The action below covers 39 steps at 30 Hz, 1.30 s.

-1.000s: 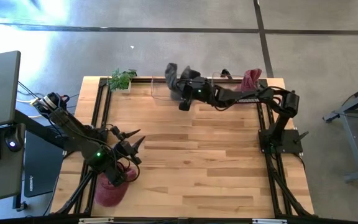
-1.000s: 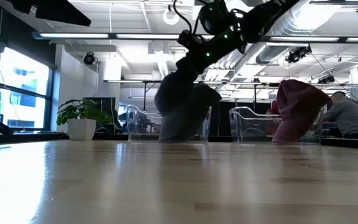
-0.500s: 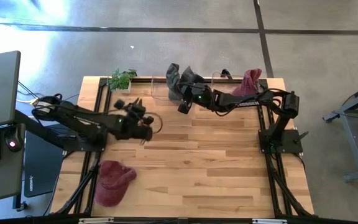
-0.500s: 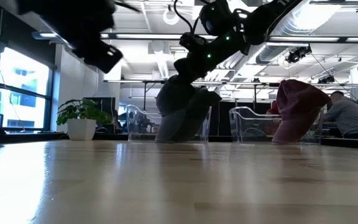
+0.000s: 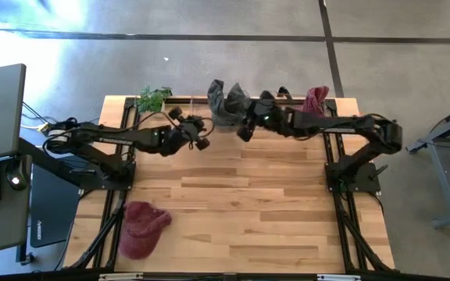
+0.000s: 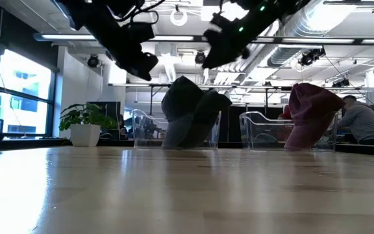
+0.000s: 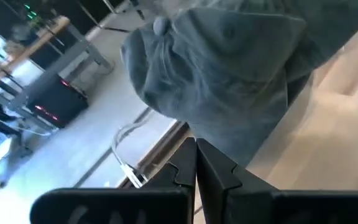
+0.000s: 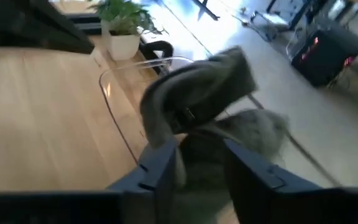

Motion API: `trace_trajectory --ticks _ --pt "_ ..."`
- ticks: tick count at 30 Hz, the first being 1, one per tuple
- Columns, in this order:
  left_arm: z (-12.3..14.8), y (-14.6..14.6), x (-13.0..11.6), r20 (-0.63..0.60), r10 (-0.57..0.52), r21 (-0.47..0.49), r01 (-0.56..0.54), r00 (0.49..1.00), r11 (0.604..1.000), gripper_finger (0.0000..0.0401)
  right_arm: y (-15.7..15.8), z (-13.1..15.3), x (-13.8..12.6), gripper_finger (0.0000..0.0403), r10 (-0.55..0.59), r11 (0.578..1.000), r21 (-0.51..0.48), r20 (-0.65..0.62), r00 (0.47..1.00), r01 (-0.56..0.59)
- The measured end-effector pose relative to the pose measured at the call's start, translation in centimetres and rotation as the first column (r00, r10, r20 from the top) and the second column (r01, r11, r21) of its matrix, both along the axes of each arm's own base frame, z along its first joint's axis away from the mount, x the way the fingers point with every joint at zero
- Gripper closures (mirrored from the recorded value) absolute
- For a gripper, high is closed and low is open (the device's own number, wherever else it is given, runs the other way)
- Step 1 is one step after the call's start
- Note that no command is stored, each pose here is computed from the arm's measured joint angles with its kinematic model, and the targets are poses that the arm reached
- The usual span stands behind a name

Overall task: Pick & Place hat
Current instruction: Put the black cap into the left transparent bin

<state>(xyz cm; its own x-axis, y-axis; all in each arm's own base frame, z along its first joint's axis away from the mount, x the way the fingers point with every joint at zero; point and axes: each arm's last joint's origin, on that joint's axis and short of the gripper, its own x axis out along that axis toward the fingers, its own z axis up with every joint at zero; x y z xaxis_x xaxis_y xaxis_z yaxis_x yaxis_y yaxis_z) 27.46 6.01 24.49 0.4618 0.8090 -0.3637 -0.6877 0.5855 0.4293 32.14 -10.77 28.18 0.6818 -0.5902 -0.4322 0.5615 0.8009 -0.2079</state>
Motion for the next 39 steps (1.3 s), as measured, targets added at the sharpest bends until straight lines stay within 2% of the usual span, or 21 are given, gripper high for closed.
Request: trace_trajectory --ticks 3,7,10,14,17,19,21,24,26,29,31,33,35,39 --pt "-0.6 1.8 -0.5 -0.022 0.007 -0.065 -0.008 1.0 0.998 0.04 -1.2 1.5 -2.4 0.0234 -0.023 0.992 0.127 0.049 0.999 0.017" --pt "-0.7 3.7 -0.8 -0.01 0.047 -0.086 -0.047 0.999 0.995 0.0401 -4.4 1.2 -4.6 0.0184 -0.027 0.932 0.363 0.104 0.994 -0.013" --pt "-0.9 4.7 -1.2 -0.012 0.06 -0.101 -0.061 0.998 0.993 0.0401 -6.6 -0.1 -4.9 0.0161 -0.057 0.885 0.466 0.113 0.992 -0.002" --pt "-1.7 5.6 -0.4 -0.026 -0.037 -0.132 0.033 0.999 0.991 0.0401 -8.6 -2.6 -4.0 0.0158 0.006 0.814 0.573 0.147 0.989 -0.09" --pt "-2.6 5.8 0.6 -0.03 -0.056 -0.109 0.052 0.998 0.993 0.0401 -9.4 -3.6 -3.1 0.0178 0.055 0.782 0.599 0.212 0.976 -0.174" --pt "-3.0 6.1 1.2 -0.03 -0.061 -0.078 0.059 0.998 0.995 0.0401 -9.7 -3.8 -2.7 0.0211 0.09 0.77 0.595 0.257 0.962 -0.231" --pt "-3.6 6.3 1.8 -0.038 -0.073 -0.053 0.071 0.997 0.996 0.0401 -9.9 -3.5 -2.5 0.0259 0.112 0.76 0.585 0.311 0.944 -0.282" --pt "-4.1 6.6 2.7 -0.016 -0.093 -0.009 0.093 0.995 0.996 0.0401 -10.0 -2.6 -2.3 0.0354 0.15 0.743 0.559 0.396 0.906 -0.368" --pt "-4.2 6.6 3.0 -0.015 -0.118 0.01 0.118 0.993 0.993 0.0401 -10.3 -2.1 -2.4 0.0388 0.147 0.738 0.549 0.436 0.888 -0.392" --pt "-3.9 6.6 3.4 -0.002 -0.2 0.049 0.199 0.98 0.979 0.0401 -10.9 -1.3 -2.5 0.0376 0.078 0.742 0.546 0.506 0.859 -0.389" --pt "-3.6 6.5 3.7 0.006 -0.263 0.072 0.262 0.965 0.963 0.0401 -11.3 -1.1 -2.7 0.0377 0.007 0.765 0.55 0.513 0.859 -0.334" --pt "-3.2 6.4 3.9 0.023 -0.324 0.099 0.32 0.946 0.942 0.0401 -11.6 -1.4 -2.9 0.039 -0.072 0.794 0.557 0.482 0.873 -0.242" --pt "-3.0 6.4 4.1 0.034 -0.374 0.12 0.368 0.927 0.922 0.0401 -11.7 -1.8 -3.0 0.0396 -0.138 0.805 0.572 0.437 0.889 -0.156" --pt "-2.8 6.3 4.2 0.027 -0.406 0.146 0.398 0.914 0.906 0.0401 -11.0 -2.5 -2.9 0.0372 -0.185 0.809 0.585 0.352 0.918 -0.061"
